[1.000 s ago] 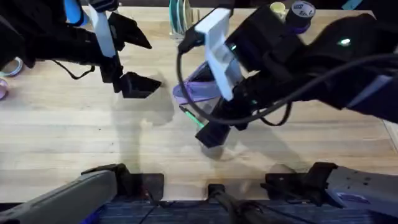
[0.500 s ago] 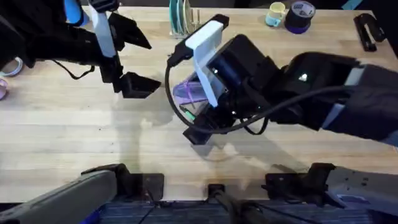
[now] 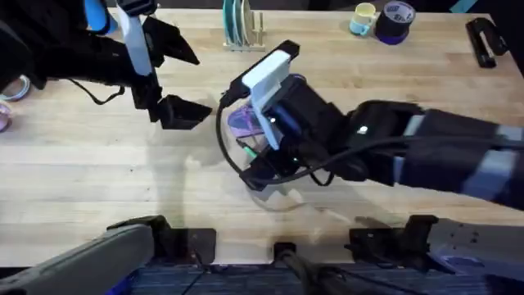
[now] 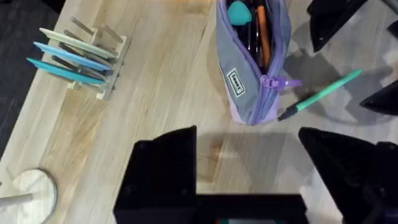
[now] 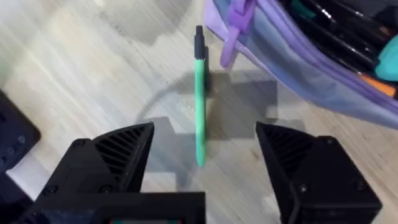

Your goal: Unzip the bag, pick up the pens from the table one at a time and place them inside, then zip the bag closed.

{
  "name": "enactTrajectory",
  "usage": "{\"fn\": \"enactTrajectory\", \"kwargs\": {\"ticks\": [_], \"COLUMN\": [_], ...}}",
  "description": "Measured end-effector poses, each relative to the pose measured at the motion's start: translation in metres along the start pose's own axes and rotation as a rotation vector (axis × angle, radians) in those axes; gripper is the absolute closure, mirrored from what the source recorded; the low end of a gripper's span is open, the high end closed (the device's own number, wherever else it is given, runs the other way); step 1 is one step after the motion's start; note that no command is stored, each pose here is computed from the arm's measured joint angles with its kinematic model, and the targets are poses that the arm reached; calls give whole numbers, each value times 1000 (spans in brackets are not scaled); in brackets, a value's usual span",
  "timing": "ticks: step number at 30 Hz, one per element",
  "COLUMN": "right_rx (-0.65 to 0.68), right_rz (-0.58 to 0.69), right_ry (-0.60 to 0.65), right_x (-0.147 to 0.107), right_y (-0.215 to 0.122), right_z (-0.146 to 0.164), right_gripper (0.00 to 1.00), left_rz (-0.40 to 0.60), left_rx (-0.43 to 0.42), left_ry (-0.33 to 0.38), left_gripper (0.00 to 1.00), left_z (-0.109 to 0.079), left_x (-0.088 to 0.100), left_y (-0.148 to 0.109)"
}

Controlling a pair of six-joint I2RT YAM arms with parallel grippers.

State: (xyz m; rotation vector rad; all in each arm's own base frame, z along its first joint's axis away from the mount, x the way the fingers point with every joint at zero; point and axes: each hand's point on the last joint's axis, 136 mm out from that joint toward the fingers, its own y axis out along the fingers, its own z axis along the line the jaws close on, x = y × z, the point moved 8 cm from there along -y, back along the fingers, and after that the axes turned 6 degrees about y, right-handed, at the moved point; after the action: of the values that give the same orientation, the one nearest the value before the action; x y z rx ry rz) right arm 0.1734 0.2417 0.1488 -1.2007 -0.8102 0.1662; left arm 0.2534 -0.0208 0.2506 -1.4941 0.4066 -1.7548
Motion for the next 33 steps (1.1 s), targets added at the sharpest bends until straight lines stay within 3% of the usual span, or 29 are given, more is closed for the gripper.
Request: {"fn": "enactTrajectory", "kwargs": {"ticks": [25, 28, 33], "right_rx": [-99, -112, -122], "right_rz": [51, 41, 31], "right_ry": [13, 4, -4], "right_x": [-7, -7, -6], "right_y": [41, 41, 42], "right_z": [1, 3, 5], "right_gripper": [20, 105, 512], "left_rz": [3, 2, 3], "left_rx": [0, 0, 0], "left_ry": [0, 0, 0], "left_gripper": [8, 8, 8], "left_z": [0, 0, 0], "left_x": [0, 0, 0], "left_y": [0, 0, 0]}}
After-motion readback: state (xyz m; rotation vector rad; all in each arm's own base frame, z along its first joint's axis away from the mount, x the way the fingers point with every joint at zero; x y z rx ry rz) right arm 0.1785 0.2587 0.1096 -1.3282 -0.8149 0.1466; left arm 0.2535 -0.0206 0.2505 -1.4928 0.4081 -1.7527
